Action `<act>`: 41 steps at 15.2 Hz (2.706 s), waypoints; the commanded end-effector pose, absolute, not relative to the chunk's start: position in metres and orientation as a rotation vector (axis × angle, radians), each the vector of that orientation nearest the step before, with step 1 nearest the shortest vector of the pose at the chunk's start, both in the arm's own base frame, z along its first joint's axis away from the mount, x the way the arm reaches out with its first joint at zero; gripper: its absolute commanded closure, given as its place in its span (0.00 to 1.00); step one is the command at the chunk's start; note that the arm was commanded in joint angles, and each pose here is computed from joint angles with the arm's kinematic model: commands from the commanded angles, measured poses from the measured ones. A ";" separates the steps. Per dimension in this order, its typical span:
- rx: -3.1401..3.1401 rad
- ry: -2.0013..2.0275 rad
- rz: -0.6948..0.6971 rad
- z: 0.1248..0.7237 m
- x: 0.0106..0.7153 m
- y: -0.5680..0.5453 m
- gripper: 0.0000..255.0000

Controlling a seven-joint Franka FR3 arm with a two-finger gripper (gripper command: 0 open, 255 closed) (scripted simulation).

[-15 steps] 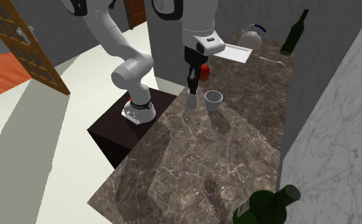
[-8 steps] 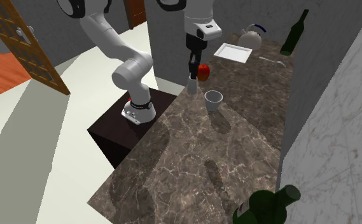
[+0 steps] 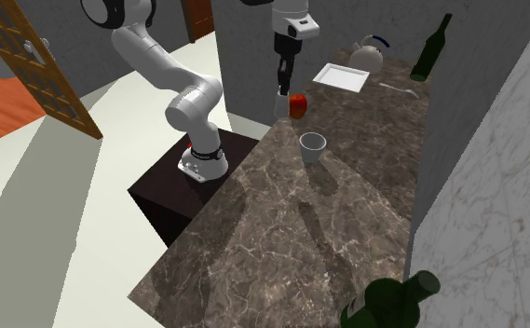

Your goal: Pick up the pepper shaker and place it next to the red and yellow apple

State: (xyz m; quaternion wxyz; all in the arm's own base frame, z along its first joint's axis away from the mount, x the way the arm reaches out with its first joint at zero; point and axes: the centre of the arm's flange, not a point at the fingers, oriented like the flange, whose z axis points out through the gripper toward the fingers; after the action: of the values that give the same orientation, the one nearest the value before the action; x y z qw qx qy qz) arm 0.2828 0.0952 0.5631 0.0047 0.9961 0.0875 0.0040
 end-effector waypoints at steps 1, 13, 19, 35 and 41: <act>3.122 0.271 0.012 0.565 0.276 0.116 1.00; 3.122 0.271 0.012 0.549 0.240 0.220 1.00; 3.122 0.271 0.012 0.517 0.240 0.220 1.00; 3.122 0.271 0.012 0.433 0.240 0.220 1.00; 3.122 0.271 0.012 0.401 0.240 0.220 1.00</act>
State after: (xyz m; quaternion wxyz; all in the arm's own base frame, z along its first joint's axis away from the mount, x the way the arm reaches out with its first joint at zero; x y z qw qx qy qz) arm 0.2394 0.2206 0.4071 0.0042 0.9962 0.0864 0.0035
